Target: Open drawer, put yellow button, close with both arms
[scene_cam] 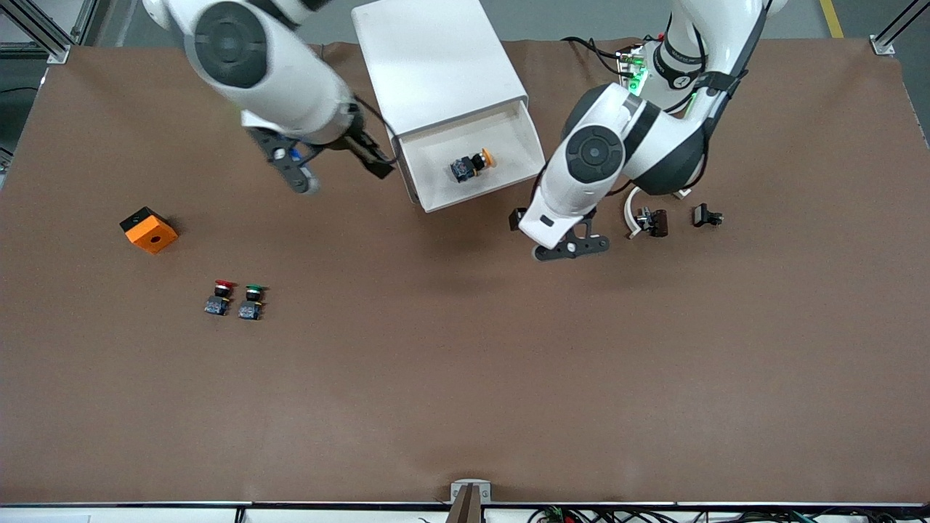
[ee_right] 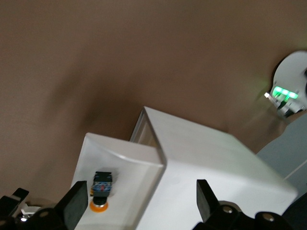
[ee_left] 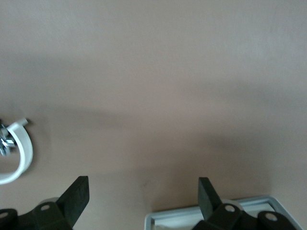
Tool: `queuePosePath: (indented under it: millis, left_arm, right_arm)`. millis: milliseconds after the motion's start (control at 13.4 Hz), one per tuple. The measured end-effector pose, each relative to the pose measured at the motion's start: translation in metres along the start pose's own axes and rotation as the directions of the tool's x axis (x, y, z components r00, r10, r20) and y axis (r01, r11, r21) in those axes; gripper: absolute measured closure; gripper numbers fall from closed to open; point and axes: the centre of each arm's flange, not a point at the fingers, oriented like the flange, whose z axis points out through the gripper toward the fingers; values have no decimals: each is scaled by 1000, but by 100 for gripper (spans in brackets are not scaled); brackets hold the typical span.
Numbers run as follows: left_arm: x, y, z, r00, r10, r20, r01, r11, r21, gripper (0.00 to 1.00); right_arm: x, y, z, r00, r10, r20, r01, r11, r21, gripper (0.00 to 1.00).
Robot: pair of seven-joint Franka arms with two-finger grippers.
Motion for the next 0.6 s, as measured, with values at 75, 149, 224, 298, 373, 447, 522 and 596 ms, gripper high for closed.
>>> queuePosePath:
  millis: [75, 149, 224, 298, 373, 447, 522, 596]
  left_arm:
    - [-9, 6, 4, 1000, -14, 8, 14, 1000, 4, 0]
    - [-16, 11, 8, 1000, -25, 15, 24, 1000, 8, 0]
    - [-23, 15, 11, 999, -32, 21, 32, 999, 11, 0]
    - [-29, 19, 13, 999, -41, 31, 41, 999, 10, 0]
    - [-35, 23, 15, 998, -47, 43, 47, 999, 6, 0]
    - [-42, 27, 17, 997, -49, 53, 49, 999, 4, 0]
    - [-47, 30, 19, 997, -50, 61, 49, 999, 3, 0]
    - [-53, 34, 21, 996, -52, 66, 52, 999, 5, 0]
  right_arm:
    - [25, 17, -14, 998, -54, 13, 54, 999, 0, 0]
    - [50, 34, -23, 994, -102, 25, 102, 995, 3, 0]
    - [73, 50, -28, 988, -150, 31, 150, 989, 8, 0]
    - [94, 65, -30, 980, -200, 27, 199, 980, 8, 0]
    - [113, 79, -30, 969, -247, 18, 247, 969, -2, 0]
    - [128, 92, -29, 957, -291, 6, 291, 957, -14, 0]
    - [139, 103, -29, 944, -331, -11, 330, 944, -26, 0]
    - [150, 113, -31, 929, -368, -30, 367, 929, -35, 0]
